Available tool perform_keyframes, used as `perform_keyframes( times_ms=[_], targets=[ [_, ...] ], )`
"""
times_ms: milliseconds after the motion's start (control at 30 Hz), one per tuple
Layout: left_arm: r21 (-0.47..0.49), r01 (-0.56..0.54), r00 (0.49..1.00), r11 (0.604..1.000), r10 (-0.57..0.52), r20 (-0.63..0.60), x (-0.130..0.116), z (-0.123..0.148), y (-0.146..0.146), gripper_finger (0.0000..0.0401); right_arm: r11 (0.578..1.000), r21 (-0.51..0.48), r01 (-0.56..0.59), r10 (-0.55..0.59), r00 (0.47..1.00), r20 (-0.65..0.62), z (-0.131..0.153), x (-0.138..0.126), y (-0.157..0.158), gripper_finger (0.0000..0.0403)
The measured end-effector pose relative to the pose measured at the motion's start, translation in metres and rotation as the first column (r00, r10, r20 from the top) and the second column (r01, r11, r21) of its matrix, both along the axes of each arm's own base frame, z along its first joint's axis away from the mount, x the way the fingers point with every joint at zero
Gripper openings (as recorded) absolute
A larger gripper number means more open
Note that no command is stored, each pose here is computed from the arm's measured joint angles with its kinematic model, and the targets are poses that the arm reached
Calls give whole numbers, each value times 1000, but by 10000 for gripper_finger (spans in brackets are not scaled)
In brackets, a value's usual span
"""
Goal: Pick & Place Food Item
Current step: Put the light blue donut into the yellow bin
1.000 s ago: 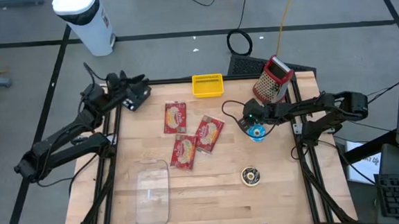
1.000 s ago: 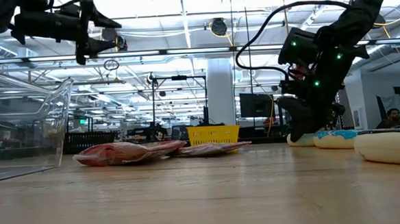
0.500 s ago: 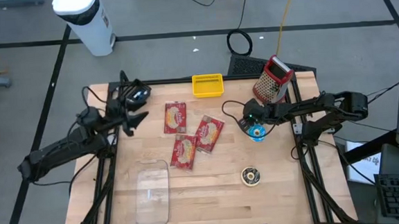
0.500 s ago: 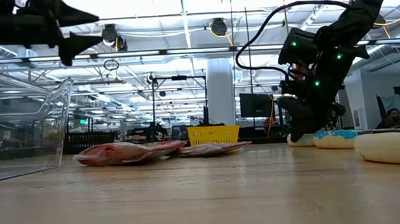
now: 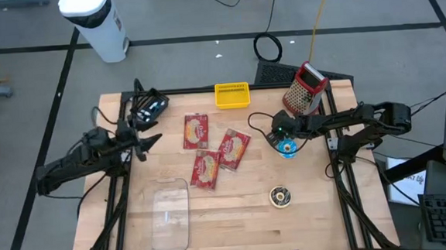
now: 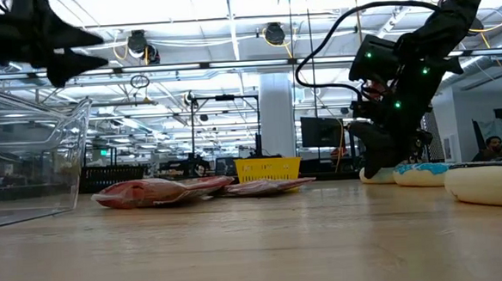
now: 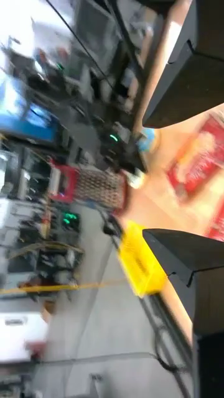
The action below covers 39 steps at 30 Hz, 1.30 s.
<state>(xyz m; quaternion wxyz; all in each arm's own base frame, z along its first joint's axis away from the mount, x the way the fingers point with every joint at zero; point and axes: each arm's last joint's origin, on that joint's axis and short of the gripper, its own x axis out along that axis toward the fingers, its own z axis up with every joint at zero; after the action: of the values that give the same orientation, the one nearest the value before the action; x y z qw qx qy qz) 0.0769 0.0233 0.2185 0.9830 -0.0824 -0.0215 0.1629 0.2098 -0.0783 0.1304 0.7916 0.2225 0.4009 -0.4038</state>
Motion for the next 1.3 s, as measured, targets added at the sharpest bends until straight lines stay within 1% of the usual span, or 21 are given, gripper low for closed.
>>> perform_keyframes(
  times_ms=[67, 167, 233, 333, 433, 533, 600, 733, 833, 900, 967, 1133, 1233, 1300],
  targets=[
    [-5, -2, 1000, 1000, 2, -20, 3, -11, 0, 280, 1000, 0, 0, 0, 1000, 1, 0, 0, 0, 155],
    [7, 1, 1000, 1000, -1, 28, 7, -16, -1, 280, 1000, 1, 0, 0, 1000, 0, 0, 0, 0, 155],
    [3, 11, 1000, 1000, -11, 9, 11, -26, -2, 280, 1000, 1, 1, -1, 1000, 1, 0, 0, 0, 155],
    [11, 39, 998, 999, -39, 41, 12, -26, -5, 280, 1000, 0, 0, 0, 1000, 0, 0, 0, 0, 155],
    [2, 59, 998, 998, -59, 4, 14, -35, -6, 280, 1000, 0, 0, 0, 1000, 0, 0, 0, 0, 155],
    [10, 69, 997, 998, -69, 15, 16, -39, -7, 280, 1000, 0, 0, 0, 1000, 0, 0, 0, 0, 155],
    [17, 58, 998, 998, -58, -1, 17, -43, -7, 280, 1000, 0, 2, -2, 1000, 1, 0, 0, 0, 155],
    [66, 56, 998, 996, -54, -30, 17, -45, -7, 280, 1000, 0, 2, -2, 1000, 1, 0, 0, 0, 155],
    [128, 61, 997, 990, -55, -51, 17, -45, -7, 280, 1000, -2, 1, -1, 1000, 10, 0, 1, 0, 155],
    [159, 62, 997, 985, -54, -57, 17, -45, -7, 280, 1000, -4, -7, 7, 999, 31, 1, 3, 0, 151],
    [168, 63, 997, 984, -53, -61, 17, -45, -7, 280, 1000, -11, -16, 17, 998, 58, 3, 5, 1, 141],
    [174, 64, 997, 983, -53, -63, 17, -45, -7, 280, 998, -42, -44, 51, 981, 186, 11, 16, 0, 97],
    [174, 64, 997, 983, -54, -62, 17, -45, -7, 280, 996, -46, -72, 82, 955, 284, 17, 23, -1, 73],
    [174, 65, 997, 983, -54, -62, 17, -45, -7, 280, 994, -52, -97, 110, 926, 361, 22, 28, -2, 62]
  ],
)
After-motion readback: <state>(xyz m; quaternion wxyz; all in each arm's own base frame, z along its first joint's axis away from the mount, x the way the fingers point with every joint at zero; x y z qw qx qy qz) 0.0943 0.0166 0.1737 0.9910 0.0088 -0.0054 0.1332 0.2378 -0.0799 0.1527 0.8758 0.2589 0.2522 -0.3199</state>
